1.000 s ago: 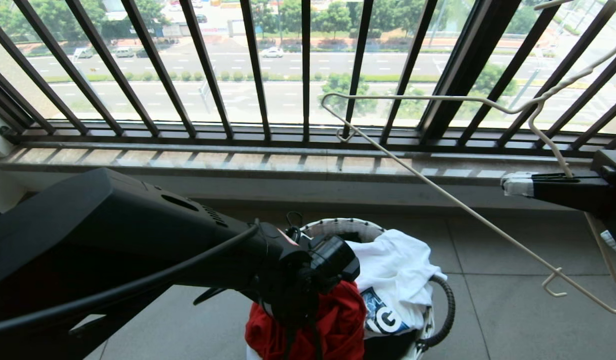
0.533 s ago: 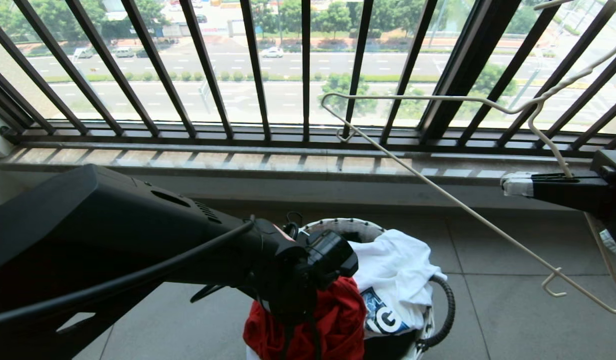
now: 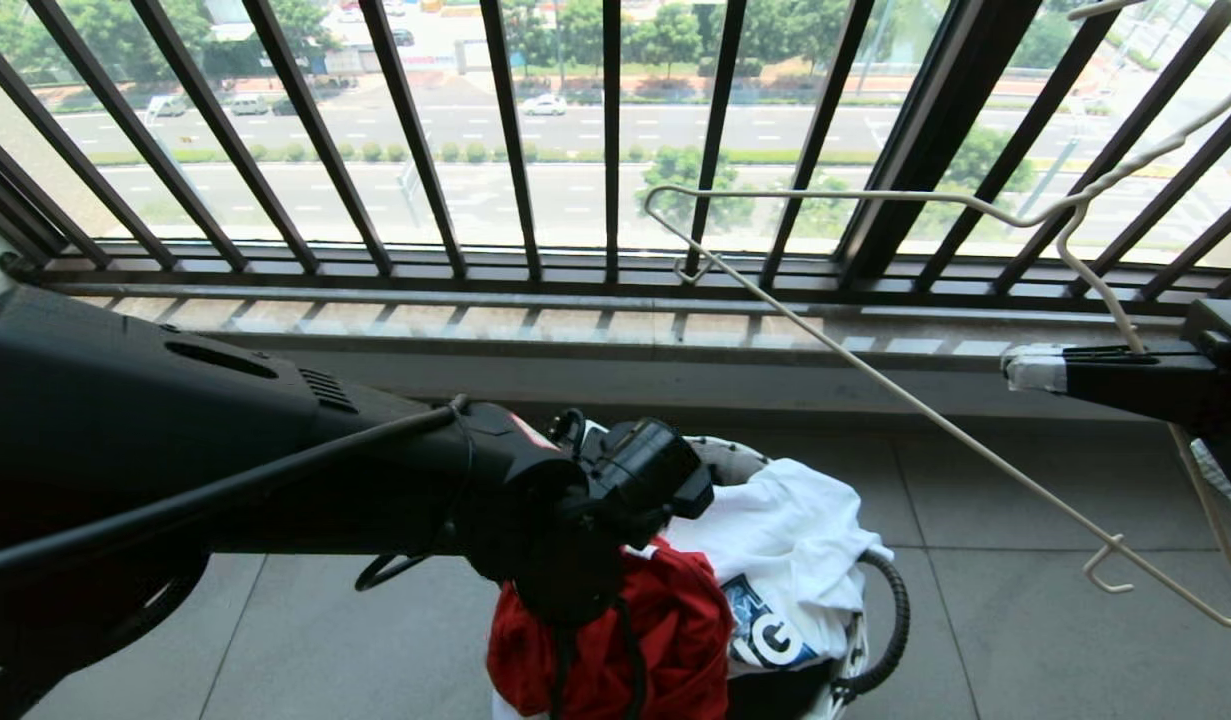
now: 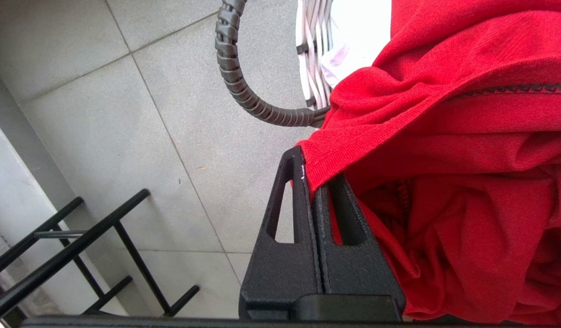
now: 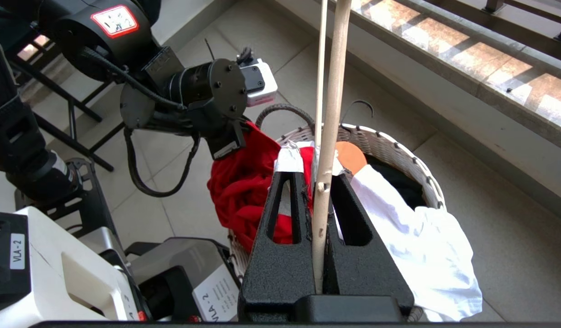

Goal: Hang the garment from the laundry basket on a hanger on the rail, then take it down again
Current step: Pick up clothes from the basket

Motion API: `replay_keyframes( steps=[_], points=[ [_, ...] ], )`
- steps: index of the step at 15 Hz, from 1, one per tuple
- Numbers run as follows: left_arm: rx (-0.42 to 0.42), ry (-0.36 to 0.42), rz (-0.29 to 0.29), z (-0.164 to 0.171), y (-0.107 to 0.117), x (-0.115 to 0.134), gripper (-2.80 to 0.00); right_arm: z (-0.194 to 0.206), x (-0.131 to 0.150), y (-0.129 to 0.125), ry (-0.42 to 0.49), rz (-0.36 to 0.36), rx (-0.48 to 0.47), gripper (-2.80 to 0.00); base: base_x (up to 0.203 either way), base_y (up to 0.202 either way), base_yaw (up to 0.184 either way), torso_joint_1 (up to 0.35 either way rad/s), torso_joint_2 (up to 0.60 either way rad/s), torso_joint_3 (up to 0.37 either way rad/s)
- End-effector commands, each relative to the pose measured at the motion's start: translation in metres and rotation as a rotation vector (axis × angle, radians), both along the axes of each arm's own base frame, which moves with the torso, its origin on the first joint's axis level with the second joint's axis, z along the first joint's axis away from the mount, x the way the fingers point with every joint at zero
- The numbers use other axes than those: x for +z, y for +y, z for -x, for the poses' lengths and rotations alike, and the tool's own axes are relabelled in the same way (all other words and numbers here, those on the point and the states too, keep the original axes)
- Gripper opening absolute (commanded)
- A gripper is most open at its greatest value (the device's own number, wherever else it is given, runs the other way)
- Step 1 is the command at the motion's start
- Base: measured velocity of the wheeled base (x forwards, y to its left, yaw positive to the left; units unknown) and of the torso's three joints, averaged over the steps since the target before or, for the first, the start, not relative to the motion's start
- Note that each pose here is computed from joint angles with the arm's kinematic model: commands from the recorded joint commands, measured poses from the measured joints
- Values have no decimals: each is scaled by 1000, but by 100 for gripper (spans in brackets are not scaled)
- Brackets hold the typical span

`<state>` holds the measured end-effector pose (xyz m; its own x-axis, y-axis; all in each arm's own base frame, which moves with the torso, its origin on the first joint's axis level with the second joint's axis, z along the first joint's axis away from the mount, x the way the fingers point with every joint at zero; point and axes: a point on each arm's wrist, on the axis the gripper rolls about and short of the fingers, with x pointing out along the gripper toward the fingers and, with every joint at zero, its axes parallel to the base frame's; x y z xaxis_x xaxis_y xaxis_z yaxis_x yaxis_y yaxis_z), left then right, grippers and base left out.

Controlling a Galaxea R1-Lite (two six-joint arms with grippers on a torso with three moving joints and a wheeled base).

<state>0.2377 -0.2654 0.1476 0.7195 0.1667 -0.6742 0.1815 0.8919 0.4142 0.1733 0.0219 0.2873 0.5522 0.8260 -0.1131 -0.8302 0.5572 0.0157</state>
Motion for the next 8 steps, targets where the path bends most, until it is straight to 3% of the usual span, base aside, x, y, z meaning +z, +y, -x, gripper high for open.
replay_keyframes(
  steps=[1, 2, 5, 8],
  points=[
    [3, -68, 80, 3, 4, 23, -280, -2, -2, 0, 8, 0, 7, -280, 0, 0, 0, 0, 0, 0],
    [-5, -71, 105, 5, 6, 28, -280, -4, -2, 0, 10, 1, 7, -280, 0, 0, 0, 0, 0, 0],
    [-104, -7, 259, 16, 14, 54, -280, -5, -3, 0, 15, 0, 6, -280, 0, 0, 0, 0, 0, 0],
    [-114, -17, 276, 16, 15, 60, -280, -7, -4, 0, 21, 1, 7, -280, 0, 0, 0, 0, 0, 0]
  ],
)
